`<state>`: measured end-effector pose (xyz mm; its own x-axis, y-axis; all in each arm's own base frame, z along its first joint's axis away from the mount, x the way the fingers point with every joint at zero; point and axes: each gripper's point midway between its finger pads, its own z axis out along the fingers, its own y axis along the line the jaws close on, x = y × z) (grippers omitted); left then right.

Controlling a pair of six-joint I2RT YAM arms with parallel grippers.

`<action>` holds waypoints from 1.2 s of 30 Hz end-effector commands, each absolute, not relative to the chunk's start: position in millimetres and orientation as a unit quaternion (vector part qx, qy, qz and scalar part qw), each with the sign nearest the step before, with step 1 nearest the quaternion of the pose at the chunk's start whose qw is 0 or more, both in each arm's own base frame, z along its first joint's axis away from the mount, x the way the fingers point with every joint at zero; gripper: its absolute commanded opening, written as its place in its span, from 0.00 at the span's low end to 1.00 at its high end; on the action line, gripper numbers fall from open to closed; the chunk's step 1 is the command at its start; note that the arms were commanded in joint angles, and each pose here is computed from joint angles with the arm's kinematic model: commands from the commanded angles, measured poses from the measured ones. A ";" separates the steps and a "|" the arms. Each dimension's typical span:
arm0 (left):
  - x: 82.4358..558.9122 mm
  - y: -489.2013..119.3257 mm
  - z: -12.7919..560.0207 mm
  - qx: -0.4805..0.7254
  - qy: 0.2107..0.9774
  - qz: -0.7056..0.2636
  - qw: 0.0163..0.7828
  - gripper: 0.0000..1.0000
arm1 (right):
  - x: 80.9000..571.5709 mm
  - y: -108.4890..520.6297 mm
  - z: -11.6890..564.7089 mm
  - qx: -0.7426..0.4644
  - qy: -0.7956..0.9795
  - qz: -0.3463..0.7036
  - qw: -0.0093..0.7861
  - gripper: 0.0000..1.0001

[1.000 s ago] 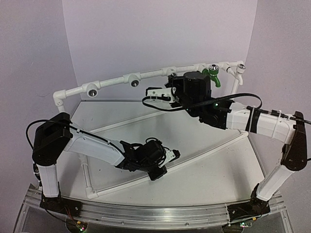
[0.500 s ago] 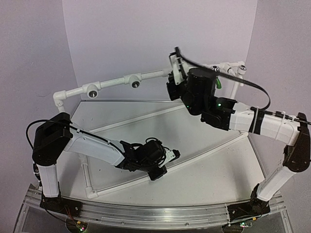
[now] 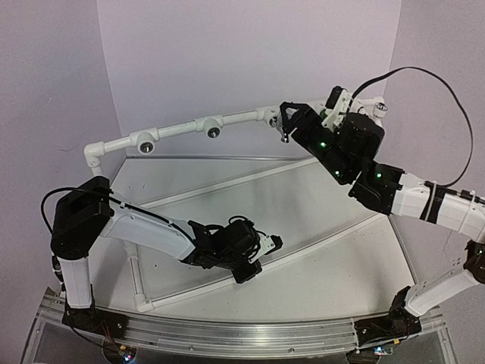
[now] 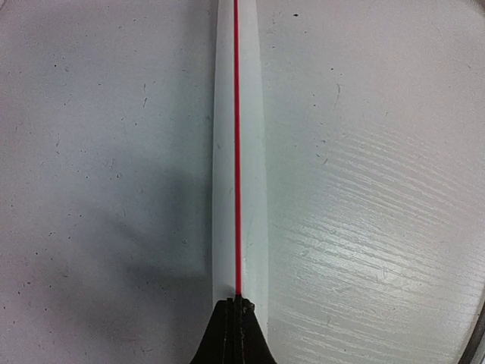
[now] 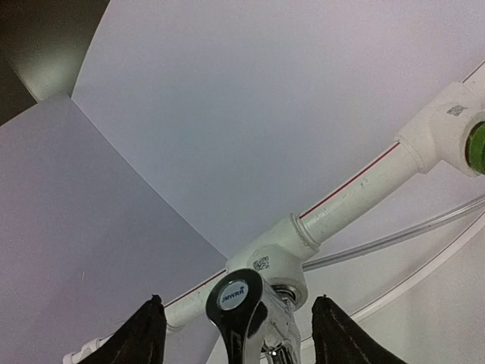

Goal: Install the water faucets

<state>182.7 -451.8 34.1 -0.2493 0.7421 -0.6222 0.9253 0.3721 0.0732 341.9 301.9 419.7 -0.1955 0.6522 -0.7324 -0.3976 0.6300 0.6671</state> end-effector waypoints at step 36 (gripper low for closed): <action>142.1 -386.0 -46.2 0.577 0.802 -0.083 0.132 0.00 | 321.0 324.2 419.5 -0.731 0.162 -0.477 0.460 0.97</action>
<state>182.8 -451.8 34.1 -0.2489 0.7423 -0.6221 0.9253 0.3721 0.0738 305.8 315.7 393.7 0.5913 -0.7080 0.3861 0.0422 -0.4510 -0.8915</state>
